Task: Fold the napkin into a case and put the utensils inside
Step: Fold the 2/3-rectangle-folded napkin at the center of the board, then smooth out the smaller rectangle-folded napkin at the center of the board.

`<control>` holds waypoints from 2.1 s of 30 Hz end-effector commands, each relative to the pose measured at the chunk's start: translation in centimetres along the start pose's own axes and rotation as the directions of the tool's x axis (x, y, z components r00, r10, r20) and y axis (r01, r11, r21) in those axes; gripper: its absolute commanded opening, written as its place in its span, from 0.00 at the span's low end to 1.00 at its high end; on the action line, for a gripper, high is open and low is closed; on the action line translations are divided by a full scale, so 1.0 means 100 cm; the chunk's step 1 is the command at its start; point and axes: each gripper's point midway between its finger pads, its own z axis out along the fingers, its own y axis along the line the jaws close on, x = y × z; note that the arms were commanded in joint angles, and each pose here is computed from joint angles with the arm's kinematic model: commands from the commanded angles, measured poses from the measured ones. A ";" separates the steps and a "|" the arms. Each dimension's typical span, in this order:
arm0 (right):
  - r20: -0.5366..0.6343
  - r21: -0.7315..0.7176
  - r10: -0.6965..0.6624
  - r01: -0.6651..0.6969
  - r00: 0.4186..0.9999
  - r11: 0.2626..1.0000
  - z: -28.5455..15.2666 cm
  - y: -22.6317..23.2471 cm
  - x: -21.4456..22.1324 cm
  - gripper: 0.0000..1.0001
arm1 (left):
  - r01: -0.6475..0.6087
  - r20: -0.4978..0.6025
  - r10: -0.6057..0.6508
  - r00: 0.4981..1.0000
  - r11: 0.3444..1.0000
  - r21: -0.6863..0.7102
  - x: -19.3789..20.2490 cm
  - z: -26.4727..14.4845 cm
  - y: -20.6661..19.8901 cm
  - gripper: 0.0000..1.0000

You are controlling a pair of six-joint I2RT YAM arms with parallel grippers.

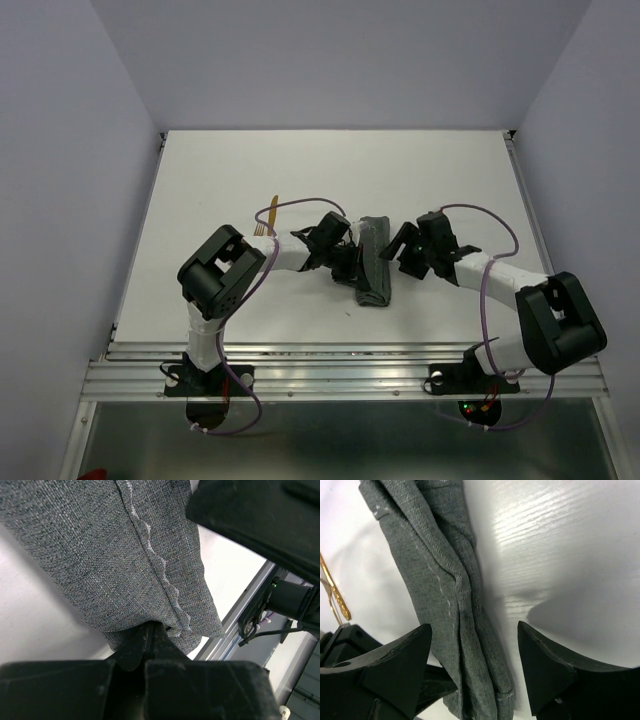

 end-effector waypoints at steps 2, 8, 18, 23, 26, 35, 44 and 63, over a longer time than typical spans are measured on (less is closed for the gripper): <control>-0.069 -0.052 -0.061 0.057 0.996 0.997 -0.013 -0.001 0.027 0.72 | -0.051 0.038 0.051 0.998 0.999 0.004 -0.011 -0.008 -0.011 0.00; -0.116 -0.095 -0.057 0.046 0.992 0.994 -0.006 -0.013 0.048 0.53 | -0.066 0.062 0.066 0.996 0.998 0.004 -0.020 -0.010 -0.017 0.00; -0.136 -0.083 -0.002 -0.009 0.991 0.996 0.006 -0.021 0.057 0.18 | -0.103 0.088 0.104 0.991 0.995 -0.015 -0.030 -0.026 -0.031 0.00; -0.151 -0.103 0.004 -0.020 0.988 0.994 0.007 -0.019 0.063 0.12 | -0.151 0.156 0.156 0.975 0.988 -0.042 -0.052 -0.039 -0.040 0.00; -0.152 -0.102 0.029 -0.045 0.988 0.994 0.008 -0.021 0.065 0.09 | -0.121 0.140 0.130 0.982 0.990 -0.067 -0.058 -0.038 -0.029 0.00; -0.141 -0.081 0.115 -0.127 0.983 0.989 0.010 -0.022 0.079 0.01 | -0.080 0.261 0.091 0.961 0.995 -0.055 -0.133 -0.033 -0.036 0.00; -0.146 -0.068 0.106 -0.117 0.984 0.991 0.013 -0.022 0.080 0.01 | -0.070 0.252 0.095 0.963 0.992 -0.108 -0.166 -0.005 -0.024 0.00; -0.120 0.017 0.096 -0.094 0.988 0.995 0.008 -0.036 0.077 0.11 | -0.074 0.198 0.109 0.974 0.982 -0.175 -0.176 0.049 0.025 0.00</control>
